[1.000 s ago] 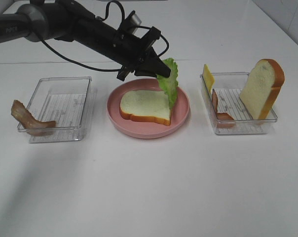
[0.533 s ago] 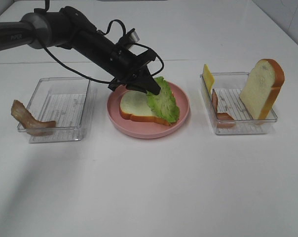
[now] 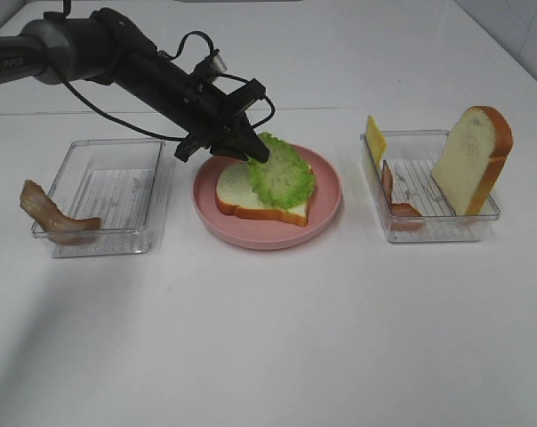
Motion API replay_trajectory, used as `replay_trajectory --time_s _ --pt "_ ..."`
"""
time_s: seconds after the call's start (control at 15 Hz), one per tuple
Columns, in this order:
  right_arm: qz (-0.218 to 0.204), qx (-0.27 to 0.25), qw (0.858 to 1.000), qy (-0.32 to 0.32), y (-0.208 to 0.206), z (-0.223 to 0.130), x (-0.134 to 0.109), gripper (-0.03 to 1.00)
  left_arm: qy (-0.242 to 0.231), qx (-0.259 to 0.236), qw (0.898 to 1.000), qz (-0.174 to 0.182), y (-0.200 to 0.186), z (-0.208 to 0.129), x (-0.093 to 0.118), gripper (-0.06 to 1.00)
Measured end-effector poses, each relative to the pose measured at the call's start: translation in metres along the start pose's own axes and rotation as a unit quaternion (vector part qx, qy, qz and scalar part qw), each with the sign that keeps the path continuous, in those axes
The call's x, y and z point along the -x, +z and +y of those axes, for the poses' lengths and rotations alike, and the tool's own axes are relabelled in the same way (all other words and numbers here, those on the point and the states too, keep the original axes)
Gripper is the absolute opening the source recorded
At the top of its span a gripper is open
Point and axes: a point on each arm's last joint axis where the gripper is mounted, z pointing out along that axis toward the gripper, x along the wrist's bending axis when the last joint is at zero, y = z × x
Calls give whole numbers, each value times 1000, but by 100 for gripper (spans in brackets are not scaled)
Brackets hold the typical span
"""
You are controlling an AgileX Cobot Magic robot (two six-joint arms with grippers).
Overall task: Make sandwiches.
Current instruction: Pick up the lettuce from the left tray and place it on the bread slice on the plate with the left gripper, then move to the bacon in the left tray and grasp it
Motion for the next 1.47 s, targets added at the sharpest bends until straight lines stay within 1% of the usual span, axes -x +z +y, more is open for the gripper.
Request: replay_trajectory --time_s 0.13,0.27,0.33,0.4,0.47,0.53,0.6,0.67,0.73,0.8,0.87,1.0,1.13,1.33,1.4,1.47 --pt "0 0 1000 0 0 0 0 75 -7 0 1000 4 0 0 -1 2" --pt "0 0 1000 0 0 0 0 75 -7 -4 1000 18 0 -1 -3 12" --pt "0 0 1000 0 0 0 0 75 -5 -5 1000 24 0 -1 -4 23" --pt "0 0 1000 0 0 0 0 75 -5 -5 1000 24 0 -1 -4 30" --pt "0 0 1000 0 0 0 0 75 -4 -4 1000 26 -1 -1 -4 50" --pt "0 0 1000 0 0 0 0 75 1 2 1000 29 -4 1 -1 61" --pt "0 0 1000 0 0 0 0 75 10 11 999 33 -8 3 3 67" --pt "0 0 1000 0 0 0 0 75 13 15 999 34 -10 5 5 68" --pt "0 0 1000 0 0 0 0 75 22 23 999 42 -17 8 11 70" --pt "0 0 1000 0 0 0 0 75 37 33 997 66 -28 13 19 70" --pt "0 0 1000 0 0 0 0 75 50 34 994 86 -36 15 23 70" --pt "0 0 1000 0 0 0 0 75 75 29 987 138 -56 17 33 70" --pt "0 0 1000 0 0 0 0 75 84 28 978 191 -79 18 44 70" --pt "0 0 1000 0 0 0 0 75 70 71 957 272 -106 24 51 70" --pt "0 0 1000 0 0 0 0 75 68 88 946 303 -118 25 53 70" --pt "0 0 1000 0 0 0 0 75 74 99 941 316 -127 26 58 70"
